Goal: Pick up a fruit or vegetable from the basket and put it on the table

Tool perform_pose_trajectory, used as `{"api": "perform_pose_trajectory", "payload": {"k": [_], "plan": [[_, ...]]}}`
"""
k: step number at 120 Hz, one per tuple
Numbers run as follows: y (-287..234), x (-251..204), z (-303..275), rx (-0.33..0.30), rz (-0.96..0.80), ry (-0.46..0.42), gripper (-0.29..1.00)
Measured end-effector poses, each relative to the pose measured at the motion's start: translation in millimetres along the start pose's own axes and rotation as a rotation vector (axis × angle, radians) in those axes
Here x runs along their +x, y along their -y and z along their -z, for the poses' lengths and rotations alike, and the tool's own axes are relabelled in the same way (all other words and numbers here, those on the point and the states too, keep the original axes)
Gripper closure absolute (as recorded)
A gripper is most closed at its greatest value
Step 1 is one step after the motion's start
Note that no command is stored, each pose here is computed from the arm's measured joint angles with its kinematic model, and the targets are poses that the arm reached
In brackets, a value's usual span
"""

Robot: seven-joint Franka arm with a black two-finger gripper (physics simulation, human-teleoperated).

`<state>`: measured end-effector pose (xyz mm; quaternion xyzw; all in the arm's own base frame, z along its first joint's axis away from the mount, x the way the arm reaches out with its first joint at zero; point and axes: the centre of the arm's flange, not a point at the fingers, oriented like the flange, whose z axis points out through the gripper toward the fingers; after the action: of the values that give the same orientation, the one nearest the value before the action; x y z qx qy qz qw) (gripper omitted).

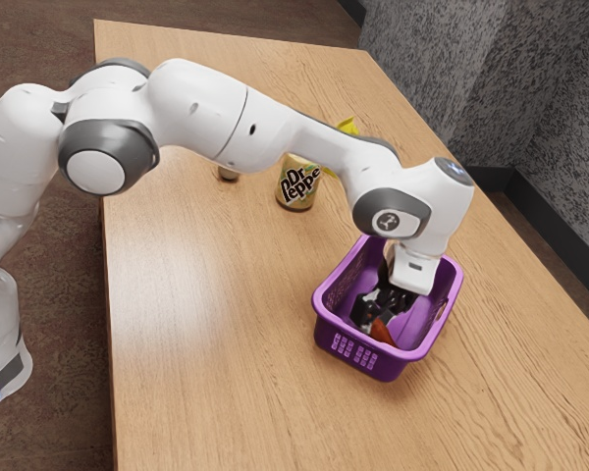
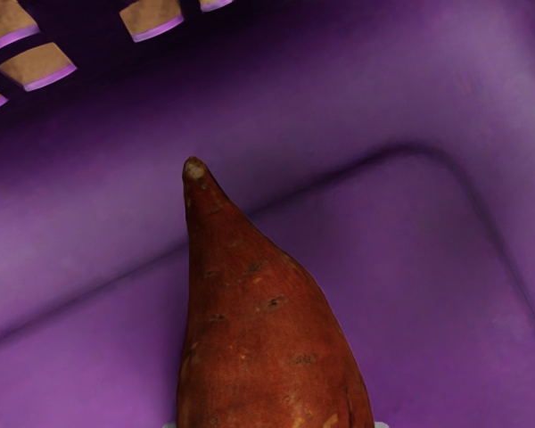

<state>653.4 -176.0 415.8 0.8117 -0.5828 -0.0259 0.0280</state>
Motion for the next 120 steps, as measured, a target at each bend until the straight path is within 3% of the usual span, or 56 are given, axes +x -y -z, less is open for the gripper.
{"api": "perform_pose_trajectory", "payload": {"k": [12, 46, 62, 85, 120], "plan": [[-1, -1, 12, 0.016, 0.000, -0.015, 0.51], [-23, -11, 133, 0.120, -0.027, -0.103, 0.52], [-10, -86, 177, 0.152, 0.075, -0.093, 0.51], [-8, -148, 168, 0.090, 0.147, -0.053, 0.52], [-42, -277, 183, 0.074, 0.254, -0.054, 0.52]]}}
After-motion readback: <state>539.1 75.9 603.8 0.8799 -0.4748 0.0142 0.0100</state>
